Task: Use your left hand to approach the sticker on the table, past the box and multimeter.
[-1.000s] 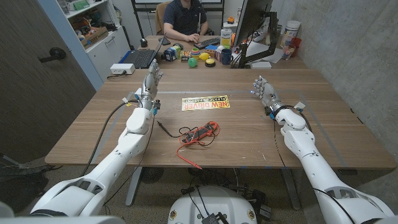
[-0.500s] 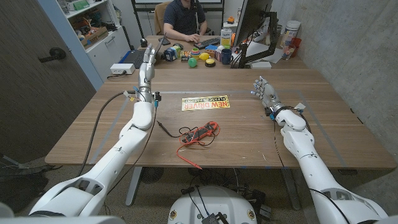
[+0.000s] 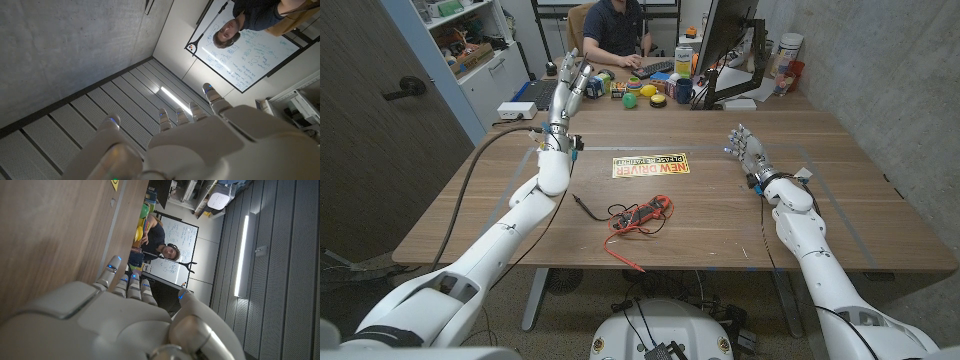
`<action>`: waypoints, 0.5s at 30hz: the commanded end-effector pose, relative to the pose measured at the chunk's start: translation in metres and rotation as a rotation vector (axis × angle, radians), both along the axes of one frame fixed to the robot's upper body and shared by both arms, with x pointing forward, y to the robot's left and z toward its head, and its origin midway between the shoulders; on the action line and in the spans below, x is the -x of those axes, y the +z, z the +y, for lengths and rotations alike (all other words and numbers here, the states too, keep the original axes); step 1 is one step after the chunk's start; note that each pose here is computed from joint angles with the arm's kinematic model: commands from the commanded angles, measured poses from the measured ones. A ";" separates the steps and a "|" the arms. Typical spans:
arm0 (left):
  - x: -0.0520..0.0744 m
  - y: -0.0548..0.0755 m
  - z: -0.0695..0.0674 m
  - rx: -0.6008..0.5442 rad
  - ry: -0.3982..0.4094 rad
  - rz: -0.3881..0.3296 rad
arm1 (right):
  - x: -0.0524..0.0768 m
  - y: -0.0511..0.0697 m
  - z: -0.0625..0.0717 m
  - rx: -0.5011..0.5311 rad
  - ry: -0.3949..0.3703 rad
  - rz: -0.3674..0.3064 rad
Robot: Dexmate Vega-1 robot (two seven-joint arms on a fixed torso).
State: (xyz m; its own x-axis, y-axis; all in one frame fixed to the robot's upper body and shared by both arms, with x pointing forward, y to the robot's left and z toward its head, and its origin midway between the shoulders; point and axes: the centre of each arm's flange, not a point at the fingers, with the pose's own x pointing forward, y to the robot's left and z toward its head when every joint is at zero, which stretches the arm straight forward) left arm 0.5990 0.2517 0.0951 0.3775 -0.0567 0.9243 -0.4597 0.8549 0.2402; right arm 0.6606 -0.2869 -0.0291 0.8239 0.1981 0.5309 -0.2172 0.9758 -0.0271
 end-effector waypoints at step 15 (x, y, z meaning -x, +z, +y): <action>-0.001 0.021 -0.061 -0.451 0.180 -0.033 | 0.005 -0.009 -0.005 -0.022 0.002 0.004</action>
State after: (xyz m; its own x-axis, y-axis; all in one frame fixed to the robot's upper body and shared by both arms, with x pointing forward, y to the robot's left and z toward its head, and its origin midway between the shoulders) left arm 0.5956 0.2123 0.1151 0.3580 -0.2732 0.8929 -0.5592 0.7030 0.4393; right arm 0.6578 -0.2895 -0.0347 0.8248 0.1931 0.5315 -0.2188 0.9757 -0.0150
